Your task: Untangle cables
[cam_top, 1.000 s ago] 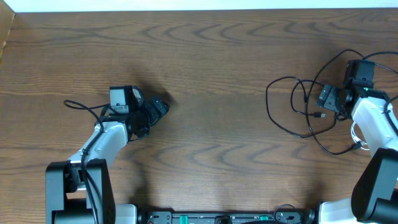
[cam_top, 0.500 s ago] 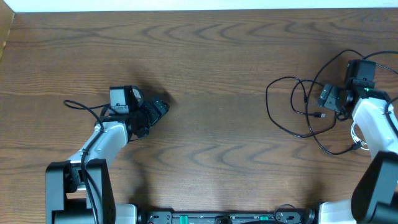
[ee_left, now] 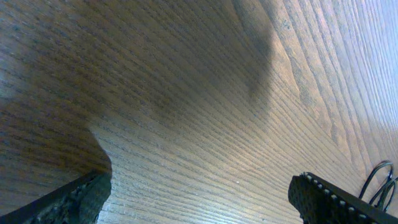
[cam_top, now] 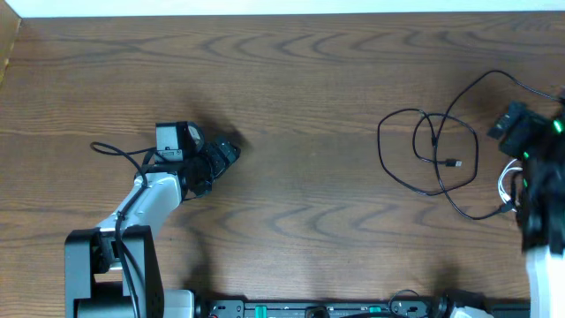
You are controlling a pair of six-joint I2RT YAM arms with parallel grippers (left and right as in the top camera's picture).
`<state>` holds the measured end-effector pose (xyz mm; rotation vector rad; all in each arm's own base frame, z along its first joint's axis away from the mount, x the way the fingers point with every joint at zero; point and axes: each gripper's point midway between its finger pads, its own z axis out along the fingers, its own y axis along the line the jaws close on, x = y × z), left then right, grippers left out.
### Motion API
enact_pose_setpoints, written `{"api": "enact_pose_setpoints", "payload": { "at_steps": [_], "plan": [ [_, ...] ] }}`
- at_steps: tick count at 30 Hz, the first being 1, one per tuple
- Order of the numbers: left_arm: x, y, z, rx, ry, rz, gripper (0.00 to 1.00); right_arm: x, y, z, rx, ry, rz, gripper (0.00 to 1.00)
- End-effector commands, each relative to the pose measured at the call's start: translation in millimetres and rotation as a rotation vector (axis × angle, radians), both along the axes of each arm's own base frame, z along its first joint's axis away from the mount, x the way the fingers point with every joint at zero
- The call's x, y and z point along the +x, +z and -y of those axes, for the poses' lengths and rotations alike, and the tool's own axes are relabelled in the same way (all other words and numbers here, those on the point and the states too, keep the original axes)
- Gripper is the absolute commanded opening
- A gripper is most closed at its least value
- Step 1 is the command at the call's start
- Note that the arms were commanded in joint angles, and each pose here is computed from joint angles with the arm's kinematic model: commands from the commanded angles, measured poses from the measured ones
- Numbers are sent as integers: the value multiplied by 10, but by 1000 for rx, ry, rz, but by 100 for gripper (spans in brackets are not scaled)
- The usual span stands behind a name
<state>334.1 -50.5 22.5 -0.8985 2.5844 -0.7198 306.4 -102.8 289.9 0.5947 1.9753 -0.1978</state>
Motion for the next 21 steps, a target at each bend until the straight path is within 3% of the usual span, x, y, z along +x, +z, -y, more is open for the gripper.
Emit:
{"api": "enact_pose_setpoints", "payload": {
  "at_steps": [1,7,13,21],
  "plan": [
    [9,-16,-66,35,14,-3,98,-274,389,-47,-37,-1,128,99],
    [9,-16,-66,35,14,-3,98,-718,864,-143,-76,-2,312,99],
    [9,-16,-66,35,14,-3,98,-933,1017,-189,-91,-2,382,99],
    [9,-16,-66,35,14,-3,98,-1092,518,-225,-49,-1,184,99]
  ]
}}
